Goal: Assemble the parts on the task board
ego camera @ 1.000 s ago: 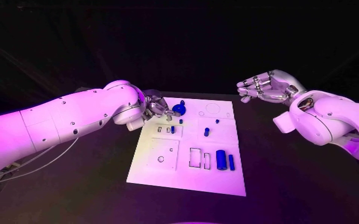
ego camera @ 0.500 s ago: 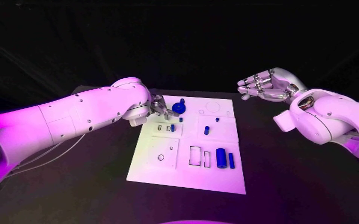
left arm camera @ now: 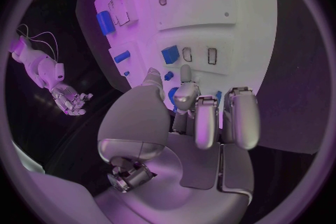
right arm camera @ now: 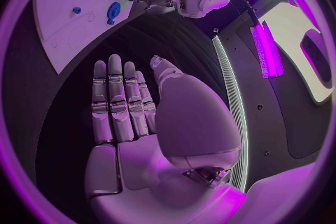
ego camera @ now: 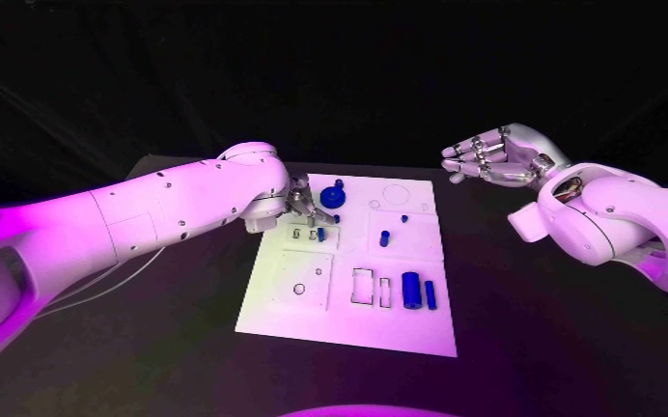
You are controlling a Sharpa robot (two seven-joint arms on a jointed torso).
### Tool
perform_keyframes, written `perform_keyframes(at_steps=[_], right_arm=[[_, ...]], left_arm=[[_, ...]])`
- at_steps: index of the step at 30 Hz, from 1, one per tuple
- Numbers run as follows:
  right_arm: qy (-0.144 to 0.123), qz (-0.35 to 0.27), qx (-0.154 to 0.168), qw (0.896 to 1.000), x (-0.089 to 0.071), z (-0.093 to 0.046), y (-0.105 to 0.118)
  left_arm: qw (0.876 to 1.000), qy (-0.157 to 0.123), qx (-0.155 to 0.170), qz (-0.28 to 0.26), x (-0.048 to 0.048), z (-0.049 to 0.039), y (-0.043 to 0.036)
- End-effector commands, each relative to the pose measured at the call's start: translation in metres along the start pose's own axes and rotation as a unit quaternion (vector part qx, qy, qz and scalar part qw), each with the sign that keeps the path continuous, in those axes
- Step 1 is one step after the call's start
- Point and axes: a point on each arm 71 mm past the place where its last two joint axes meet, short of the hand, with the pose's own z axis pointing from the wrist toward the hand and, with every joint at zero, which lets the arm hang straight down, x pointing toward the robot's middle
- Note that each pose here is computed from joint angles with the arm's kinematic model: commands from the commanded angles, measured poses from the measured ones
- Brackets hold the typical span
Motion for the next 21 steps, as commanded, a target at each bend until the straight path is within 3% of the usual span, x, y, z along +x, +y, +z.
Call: perform_keyframes(at_steps=[1,21], right_arm=[[0.001,-0.005,-0.003,1.0,0.0008,0.0003,-0.0002],[0.004,-0.007,0.009,1.0,0.0048,0.003,-0.0067]], left_arm=[[1.0,0.015,-0.004,0.02,0.0024,0.0,-0.0016],[0.999,0.041,0.003,0.032,0.0084,-0.0003,-0.0082]])
